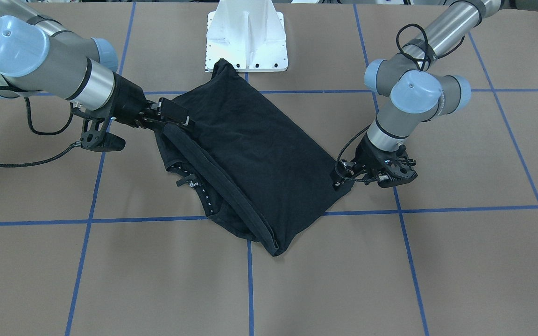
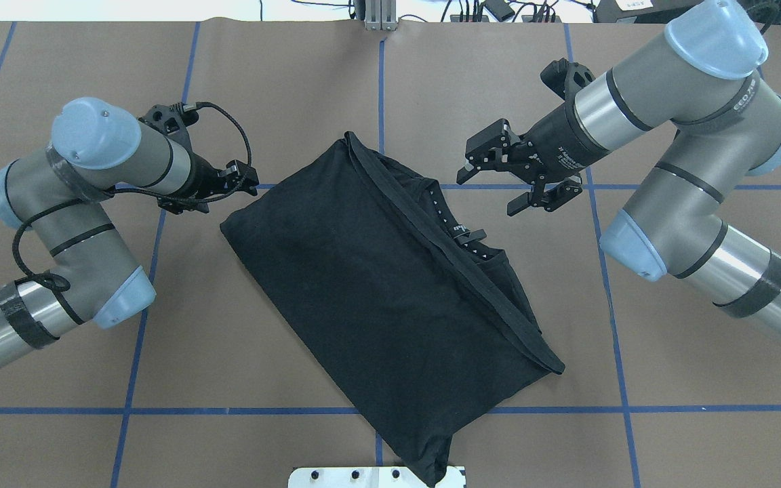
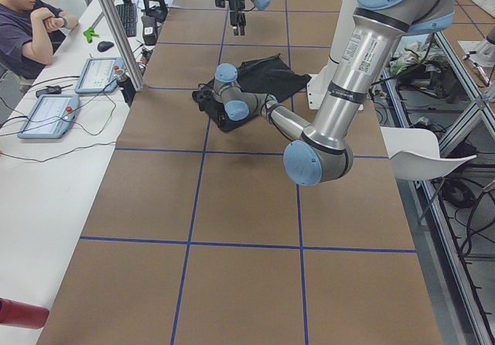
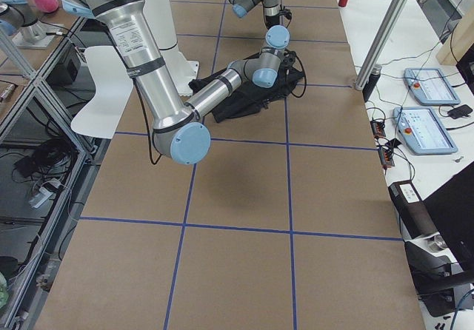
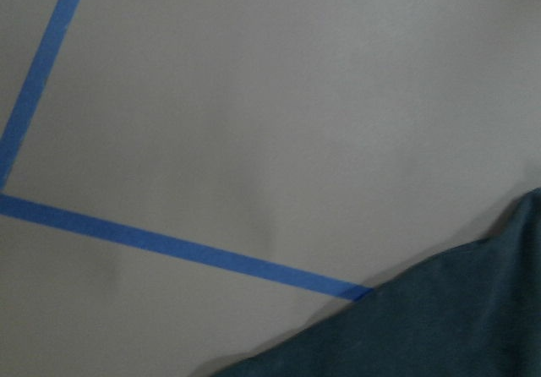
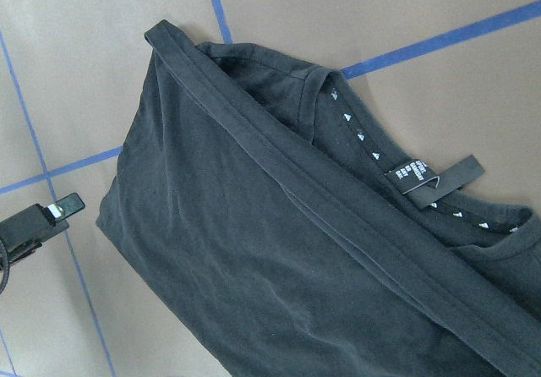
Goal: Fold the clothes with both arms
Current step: 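Grasp the shirt corner with the left gripper and pull it farther from the robot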
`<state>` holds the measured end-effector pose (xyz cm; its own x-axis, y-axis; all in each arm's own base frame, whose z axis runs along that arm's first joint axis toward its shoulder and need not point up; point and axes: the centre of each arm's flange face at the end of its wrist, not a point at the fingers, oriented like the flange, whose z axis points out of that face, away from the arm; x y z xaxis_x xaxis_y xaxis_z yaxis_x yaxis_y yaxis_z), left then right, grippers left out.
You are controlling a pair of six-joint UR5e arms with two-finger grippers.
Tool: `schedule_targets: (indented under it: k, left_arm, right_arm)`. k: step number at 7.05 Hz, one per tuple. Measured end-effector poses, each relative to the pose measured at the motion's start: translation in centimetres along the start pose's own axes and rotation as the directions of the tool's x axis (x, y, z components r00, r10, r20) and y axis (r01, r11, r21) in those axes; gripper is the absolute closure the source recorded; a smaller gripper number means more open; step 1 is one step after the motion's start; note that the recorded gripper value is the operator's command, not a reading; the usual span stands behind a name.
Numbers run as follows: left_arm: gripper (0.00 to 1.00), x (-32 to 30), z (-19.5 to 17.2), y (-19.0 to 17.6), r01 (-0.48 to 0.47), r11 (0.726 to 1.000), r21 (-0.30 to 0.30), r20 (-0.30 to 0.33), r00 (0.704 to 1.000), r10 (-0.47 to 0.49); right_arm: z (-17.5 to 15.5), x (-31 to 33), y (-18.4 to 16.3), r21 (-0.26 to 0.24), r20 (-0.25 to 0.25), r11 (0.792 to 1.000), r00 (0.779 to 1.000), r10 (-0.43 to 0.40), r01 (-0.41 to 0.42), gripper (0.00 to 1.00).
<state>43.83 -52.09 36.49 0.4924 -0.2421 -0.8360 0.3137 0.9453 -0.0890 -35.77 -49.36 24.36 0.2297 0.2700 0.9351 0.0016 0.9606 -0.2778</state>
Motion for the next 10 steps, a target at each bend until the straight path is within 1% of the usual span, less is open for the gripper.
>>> schedule_targets:
  k: [1,4,6,8,9,10]
  left_arm:
    - [0.06,-0.3,0.5,0.4,0.0,1.0,-0.004,0.008,1.0,0.0]
    - [0.09,-0.3,1.2,1.3,-0.006,1.0,-0.018,0.015,1.0,0.006]
    - [0.18,-0.2,2.4,2.8,-0.019,0.999,-0.042,0.025,0.999,0.02]
    - [0.34,-0.3,2.8,3.3,-0.022,0.998,-0.051,0.03,0.999,0.023]
    - [0.47,-0.3,2.9,3.3,-0.022,0.998,-0.052,0.031,0.999,0.023]
    - [0.66,-0.3,2.8,3.3,-0.021,0.998,-0.052,0.032,0.999,0.022]
  right_arm:
    - [-0.1,0.0,-0.1,0.007,0.001,1.0,1.0,0.0,0.0,0.0]
    - [-0.2,0.0,-0.3,0.012,0.001,1.0,1.0,0.002,-0.002,0.0]
    - [-0.3,0.0,-0.4,0.013,0.001,1.0,1.0,0.003,-0.003,0.0]
    - [-0.4,0.0,-0.4,0.015,0.001,1.0,1.0,0.005,-0.005,0.0]
    - [-0.4,0.0,-0.5,0.016,0.002,1.0,1.0,0.006,-0.006,0.0]
    - [-0.4,0.0,-0.5,0.016,0.002,1.0,1.0,0.006,-0.006,0.0]
